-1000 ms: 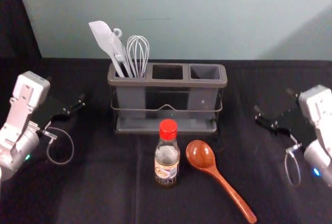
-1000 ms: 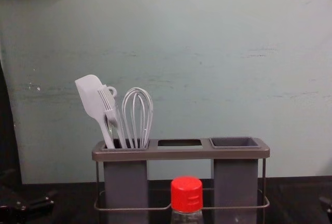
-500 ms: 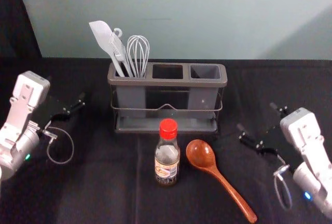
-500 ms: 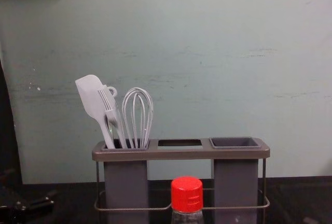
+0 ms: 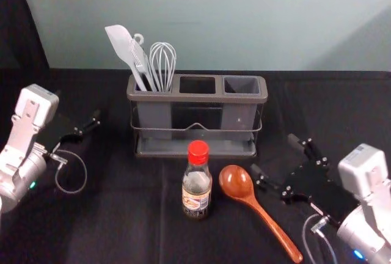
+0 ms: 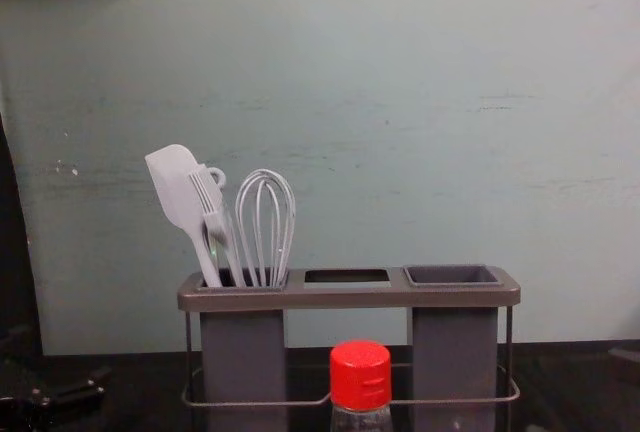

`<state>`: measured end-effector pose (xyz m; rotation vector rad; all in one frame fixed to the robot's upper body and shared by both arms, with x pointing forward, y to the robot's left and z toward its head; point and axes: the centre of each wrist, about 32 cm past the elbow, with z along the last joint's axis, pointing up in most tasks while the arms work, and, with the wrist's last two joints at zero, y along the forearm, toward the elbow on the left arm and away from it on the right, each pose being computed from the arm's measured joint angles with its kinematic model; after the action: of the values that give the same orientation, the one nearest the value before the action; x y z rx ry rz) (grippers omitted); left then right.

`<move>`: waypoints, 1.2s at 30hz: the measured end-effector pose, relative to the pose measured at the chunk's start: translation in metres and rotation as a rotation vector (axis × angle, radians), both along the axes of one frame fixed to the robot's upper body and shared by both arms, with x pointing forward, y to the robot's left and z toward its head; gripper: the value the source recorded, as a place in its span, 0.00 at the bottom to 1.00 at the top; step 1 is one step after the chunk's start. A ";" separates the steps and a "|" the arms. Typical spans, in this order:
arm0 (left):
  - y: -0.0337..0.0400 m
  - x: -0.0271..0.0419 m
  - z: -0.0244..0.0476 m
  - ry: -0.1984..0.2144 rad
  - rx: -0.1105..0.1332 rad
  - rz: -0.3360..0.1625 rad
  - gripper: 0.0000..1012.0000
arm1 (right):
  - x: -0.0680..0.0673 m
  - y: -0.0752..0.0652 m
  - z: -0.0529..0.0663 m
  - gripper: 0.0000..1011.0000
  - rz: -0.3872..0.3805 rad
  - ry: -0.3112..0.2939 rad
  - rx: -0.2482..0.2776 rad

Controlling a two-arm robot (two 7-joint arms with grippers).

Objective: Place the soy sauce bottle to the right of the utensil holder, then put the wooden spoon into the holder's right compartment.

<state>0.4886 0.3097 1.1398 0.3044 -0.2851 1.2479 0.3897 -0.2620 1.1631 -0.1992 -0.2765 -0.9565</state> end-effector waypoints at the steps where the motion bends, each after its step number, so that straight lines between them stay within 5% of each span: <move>1: 0.0000 0.0000 0.0000 0.000 0.000 0.000 0.99 | 0.000 0.000 0.000 0.99 0.015 0.004 0.016; 7: 0.0000 0.0000 0.0000 0.000 0.000 0.000 0.99 | 0.001 -0.002 0.003 0.99 0.123 0.030 0.129; 12: 0.0000 0.0000 0.0000 0.000 0.000 0.000 0.99 | 0.001 0.004 0.004 0.99 0.190 0.048 0.170; 19: 0.0000 0.0000 0.0000 0.000 0.000 0.000 0.99 | 0.004 0.018 0.002 0.99 0.242 0.061 0.182; 36: 0.0000 0.0000 0.0000 0.000 0.000 0.000 0.99 | 0.040 0.059 0.001 0.99 0.307 0.096 0.227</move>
<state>0.4886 0.3097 1.1398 0.3045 -0.2851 1.2479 0.4301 -0.2031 1.1644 0.0072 -0.1036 -0.6647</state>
